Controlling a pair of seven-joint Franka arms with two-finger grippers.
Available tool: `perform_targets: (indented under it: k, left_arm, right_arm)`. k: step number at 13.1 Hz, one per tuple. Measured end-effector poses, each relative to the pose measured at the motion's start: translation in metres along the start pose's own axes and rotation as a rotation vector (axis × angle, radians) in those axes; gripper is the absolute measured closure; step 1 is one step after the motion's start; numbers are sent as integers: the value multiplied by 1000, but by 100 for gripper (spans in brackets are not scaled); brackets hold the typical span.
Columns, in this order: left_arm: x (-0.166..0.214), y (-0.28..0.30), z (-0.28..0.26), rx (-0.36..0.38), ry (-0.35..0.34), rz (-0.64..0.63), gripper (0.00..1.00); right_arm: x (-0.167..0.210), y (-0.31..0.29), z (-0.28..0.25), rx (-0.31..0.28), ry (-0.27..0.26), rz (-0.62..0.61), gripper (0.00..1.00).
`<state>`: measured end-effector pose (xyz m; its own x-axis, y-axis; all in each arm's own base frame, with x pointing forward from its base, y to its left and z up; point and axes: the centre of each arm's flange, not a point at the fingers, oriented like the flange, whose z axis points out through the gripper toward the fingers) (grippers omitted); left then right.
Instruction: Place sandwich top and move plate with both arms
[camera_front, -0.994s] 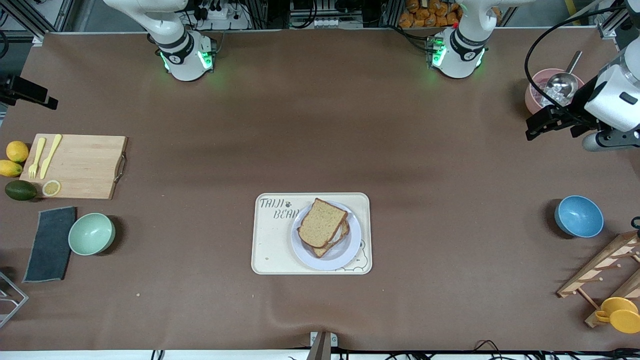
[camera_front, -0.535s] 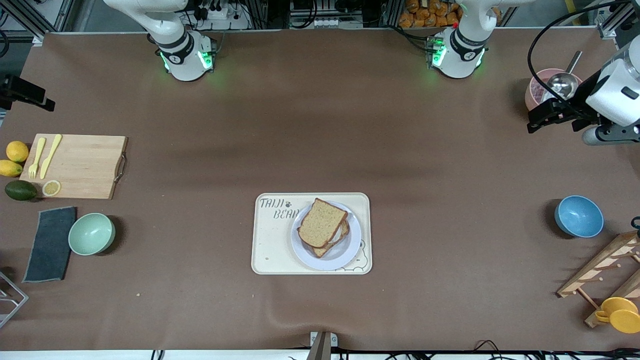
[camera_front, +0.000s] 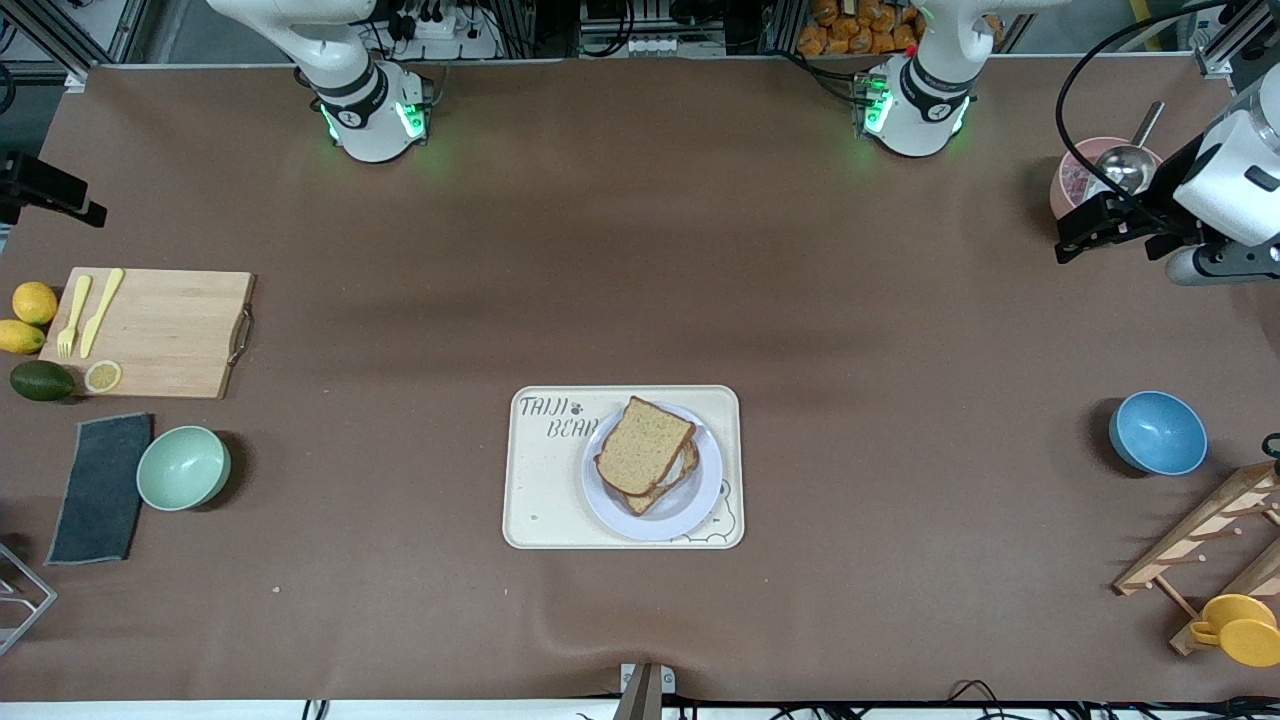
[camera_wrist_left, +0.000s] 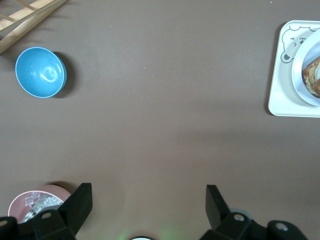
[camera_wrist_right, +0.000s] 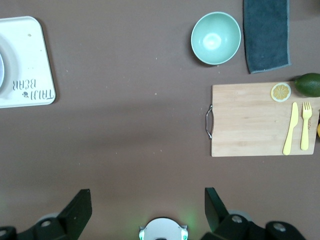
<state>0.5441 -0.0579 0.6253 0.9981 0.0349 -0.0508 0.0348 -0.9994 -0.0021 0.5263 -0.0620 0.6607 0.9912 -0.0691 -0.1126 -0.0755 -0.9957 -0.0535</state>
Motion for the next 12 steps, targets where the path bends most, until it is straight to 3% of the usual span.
perform_targets:
  k: [12]
  left_arm:
    - [0,-2,0,0,3,-4,0]
  right_arm:
    - [1,0,-1,0,7,-1,0]
